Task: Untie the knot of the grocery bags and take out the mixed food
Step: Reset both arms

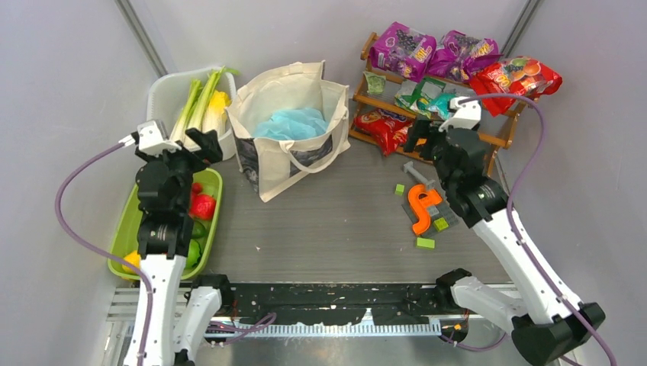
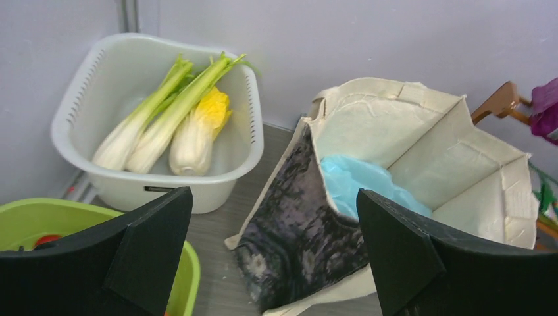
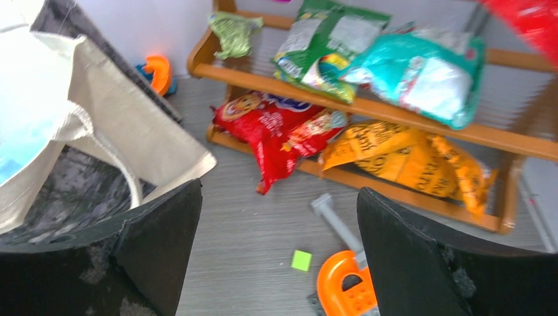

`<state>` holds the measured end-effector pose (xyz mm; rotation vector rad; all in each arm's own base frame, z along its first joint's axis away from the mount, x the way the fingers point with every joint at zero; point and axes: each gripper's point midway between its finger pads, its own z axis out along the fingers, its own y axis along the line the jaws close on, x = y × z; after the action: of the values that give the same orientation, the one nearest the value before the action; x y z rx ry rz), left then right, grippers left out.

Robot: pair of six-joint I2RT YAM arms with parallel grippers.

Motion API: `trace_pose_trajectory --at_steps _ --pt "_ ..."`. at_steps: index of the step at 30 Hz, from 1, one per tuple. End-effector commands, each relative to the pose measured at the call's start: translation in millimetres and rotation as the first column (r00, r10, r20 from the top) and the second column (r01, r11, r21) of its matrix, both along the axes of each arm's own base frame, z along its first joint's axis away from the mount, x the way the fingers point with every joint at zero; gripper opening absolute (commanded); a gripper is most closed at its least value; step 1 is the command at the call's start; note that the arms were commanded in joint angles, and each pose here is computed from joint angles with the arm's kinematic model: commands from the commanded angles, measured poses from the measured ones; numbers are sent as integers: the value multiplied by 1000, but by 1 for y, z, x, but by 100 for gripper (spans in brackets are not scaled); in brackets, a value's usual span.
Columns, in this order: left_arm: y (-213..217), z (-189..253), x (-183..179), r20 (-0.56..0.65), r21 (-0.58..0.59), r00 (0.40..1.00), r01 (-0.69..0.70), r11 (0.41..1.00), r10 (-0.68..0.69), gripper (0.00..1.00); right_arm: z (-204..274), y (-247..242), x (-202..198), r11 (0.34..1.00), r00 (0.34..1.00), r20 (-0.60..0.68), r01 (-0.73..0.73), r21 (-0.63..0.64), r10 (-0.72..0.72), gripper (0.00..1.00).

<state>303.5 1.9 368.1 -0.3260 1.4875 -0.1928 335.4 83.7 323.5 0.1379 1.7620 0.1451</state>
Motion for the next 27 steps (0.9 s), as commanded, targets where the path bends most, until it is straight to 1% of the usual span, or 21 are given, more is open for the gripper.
trace_pose_trajectory --at_steps 1,4,7,8,9,11,14,15,20,23,27 --pt "10 -7 -36 -85 192 996 -3 981 19 100 40 -45 -25 985 980 135 154 -74 -143 96" --pt "17 -6 -56 -59 241 997 -35 970 50 100 59 -61 -42 976 959 228 194 -103 -167 95" --pt "24 -14 -71 -19 267 996 -76 961 84 100 64 -76 -63 966 931 318 227 -121 -179 96" --pt "28 -14 -76 9 260 994 -106 960 107 100 75 -83 -73 963 908 372 248 -107 -193 95" --pt "31 -20 -77 16 258 992 -124 958 124 100 64 -85 -74 959 907 371 257 -116 -198 95" --pt "37 -28 -80 27 241 987 -162 957 160 100 69 -90 -84 957 870 449 273 -94 -204 95" --pt "43 -34 -84 29 223 980 -198 955 196 100 56 -96 -96 956 837 507 282 -74 -208 96" --pt "44 -35 -85 30 222 978 -206 953 204 100 59 -98 -99 956 819 532 288 -56 -216 96" --pt "49 -42 -83 -2 221 972 -229 948 236 100 51 -112 -116 945 775 565 327 29 -285 95" --pt "50 -42 -84 -1 215 970 -237 947 243 100 51 -119 -122 933 758 570 359 39 -315 95" --pt "51 -43 -85 3 209 969 -242 947 247 99 48 -122 -123 927 758 566 374 30 -324 95"
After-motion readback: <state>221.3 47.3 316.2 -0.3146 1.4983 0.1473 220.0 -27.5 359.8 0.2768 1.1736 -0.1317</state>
